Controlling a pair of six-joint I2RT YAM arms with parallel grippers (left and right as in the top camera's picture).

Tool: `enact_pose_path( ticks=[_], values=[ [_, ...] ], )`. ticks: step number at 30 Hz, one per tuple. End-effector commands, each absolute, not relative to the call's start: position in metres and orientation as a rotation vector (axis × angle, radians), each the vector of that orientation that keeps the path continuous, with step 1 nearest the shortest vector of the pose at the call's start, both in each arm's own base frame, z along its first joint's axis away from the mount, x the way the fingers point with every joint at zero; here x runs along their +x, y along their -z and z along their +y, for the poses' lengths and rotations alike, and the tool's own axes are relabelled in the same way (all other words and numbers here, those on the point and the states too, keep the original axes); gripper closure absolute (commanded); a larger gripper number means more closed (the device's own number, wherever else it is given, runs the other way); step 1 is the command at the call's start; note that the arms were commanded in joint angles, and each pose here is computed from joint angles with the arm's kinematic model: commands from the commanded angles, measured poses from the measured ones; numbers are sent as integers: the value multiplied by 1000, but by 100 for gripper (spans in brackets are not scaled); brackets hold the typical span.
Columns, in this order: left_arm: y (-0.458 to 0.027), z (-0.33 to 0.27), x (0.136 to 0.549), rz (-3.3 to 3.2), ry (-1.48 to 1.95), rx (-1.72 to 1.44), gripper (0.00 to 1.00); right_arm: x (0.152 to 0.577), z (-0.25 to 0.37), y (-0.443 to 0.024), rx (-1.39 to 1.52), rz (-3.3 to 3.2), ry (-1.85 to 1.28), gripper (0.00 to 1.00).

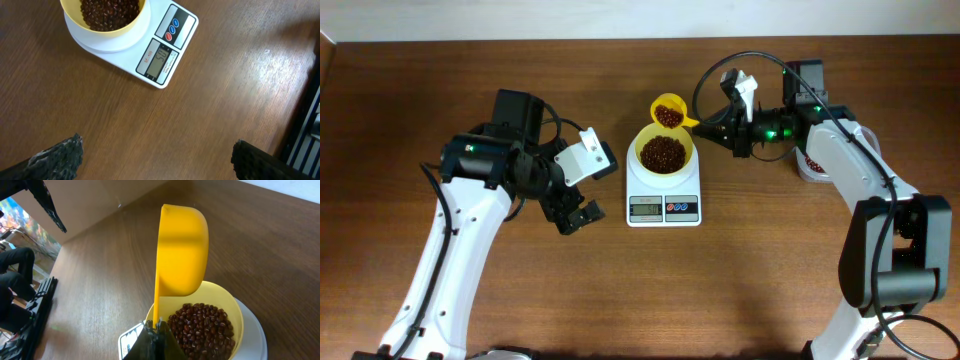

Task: Scoop item into bowl and weigh 50g on scale
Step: 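Hold the scoop above the bowl with the right gripper while the scale settles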

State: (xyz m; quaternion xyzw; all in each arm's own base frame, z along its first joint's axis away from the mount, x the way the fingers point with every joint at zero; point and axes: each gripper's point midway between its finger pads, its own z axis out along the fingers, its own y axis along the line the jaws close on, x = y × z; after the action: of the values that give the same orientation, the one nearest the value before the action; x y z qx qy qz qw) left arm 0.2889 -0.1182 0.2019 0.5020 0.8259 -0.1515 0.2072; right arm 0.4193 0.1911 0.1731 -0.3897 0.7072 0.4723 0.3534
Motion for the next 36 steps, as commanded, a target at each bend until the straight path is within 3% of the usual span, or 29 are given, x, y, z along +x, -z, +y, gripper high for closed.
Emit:
enact_pose_path(
  ticks=[1, 23, 36],
  values=[
    [-201, -118, 288, 2291, 433, 1409, 1, 416, 192, -174, -1011, 1801, -1262, 96],
    [-201, -118, 288, 2291, 433, 1409, 1, 413, 194, -181, -756, 1981, -1492, 96],
    [-201, -118, 288, 2291, 433, 1409, 1, 406, 197, -192, -776, 1914, -1575, 96]
  ],
)
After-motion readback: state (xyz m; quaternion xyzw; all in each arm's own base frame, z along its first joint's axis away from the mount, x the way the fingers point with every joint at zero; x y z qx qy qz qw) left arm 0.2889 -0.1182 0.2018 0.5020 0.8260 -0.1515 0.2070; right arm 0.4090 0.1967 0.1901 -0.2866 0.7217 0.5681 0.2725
